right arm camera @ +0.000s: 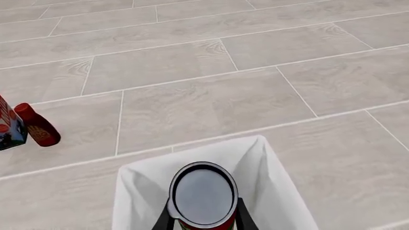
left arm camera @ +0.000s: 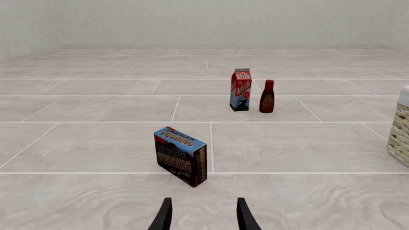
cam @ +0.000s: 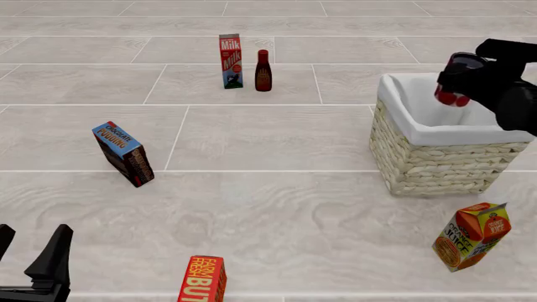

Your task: Pick the tomato sauce and place it in the basket.

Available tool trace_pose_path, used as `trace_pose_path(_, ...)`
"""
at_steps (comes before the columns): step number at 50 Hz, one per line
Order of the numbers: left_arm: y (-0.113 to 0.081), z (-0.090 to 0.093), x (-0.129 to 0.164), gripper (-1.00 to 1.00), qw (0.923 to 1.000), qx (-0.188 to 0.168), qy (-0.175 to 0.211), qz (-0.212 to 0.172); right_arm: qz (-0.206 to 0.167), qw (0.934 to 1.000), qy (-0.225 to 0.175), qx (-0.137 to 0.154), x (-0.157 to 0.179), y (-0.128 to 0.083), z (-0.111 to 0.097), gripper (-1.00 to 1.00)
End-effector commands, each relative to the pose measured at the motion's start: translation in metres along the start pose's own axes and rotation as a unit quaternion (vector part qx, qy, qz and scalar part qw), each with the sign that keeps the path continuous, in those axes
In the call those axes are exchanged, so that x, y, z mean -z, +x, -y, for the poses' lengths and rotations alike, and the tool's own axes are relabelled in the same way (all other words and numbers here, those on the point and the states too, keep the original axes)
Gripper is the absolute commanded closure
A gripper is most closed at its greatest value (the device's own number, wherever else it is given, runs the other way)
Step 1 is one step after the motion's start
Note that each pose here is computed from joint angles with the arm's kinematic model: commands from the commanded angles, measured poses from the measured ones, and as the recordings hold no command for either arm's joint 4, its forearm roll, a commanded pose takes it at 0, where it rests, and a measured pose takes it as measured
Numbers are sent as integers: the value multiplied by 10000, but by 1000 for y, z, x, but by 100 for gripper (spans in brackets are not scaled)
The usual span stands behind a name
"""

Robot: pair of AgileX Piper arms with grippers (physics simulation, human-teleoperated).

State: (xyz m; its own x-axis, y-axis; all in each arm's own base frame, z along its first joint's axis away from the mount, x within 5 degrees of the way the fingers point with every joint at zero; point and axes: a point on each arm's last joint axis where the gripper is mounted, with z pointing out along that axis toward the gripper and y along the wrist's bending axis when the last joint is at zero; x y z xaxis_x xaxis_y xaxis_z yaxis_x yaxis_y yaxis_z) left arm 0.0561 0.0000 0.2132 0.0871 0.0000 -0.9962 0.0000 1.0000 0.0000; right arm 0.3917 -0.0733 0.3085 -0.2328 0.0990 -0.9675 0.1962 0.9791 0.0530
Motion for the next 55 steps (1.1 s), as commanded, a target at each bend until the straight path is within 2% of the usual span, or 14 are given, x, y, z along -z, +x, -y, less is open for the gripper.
trace_pose_path(1,0,0,0,-100,10000,0,0,0,4,9999,0,-152,-5,1,0,100)
trace_pose_path(27,0,0,0,-100,10000,0,0,0,-47,9999,-53,-133,5,1,-5,100)
trace_pose_path(28,0,0,0,-100,10000,0,0,0,-45,9999,-51,-126,5,1,-5,-100)
trace_pose_path(55,0,0,0,-100,10000,0,0,0,-87,9998,-87,-148,0,4,-8,-100)
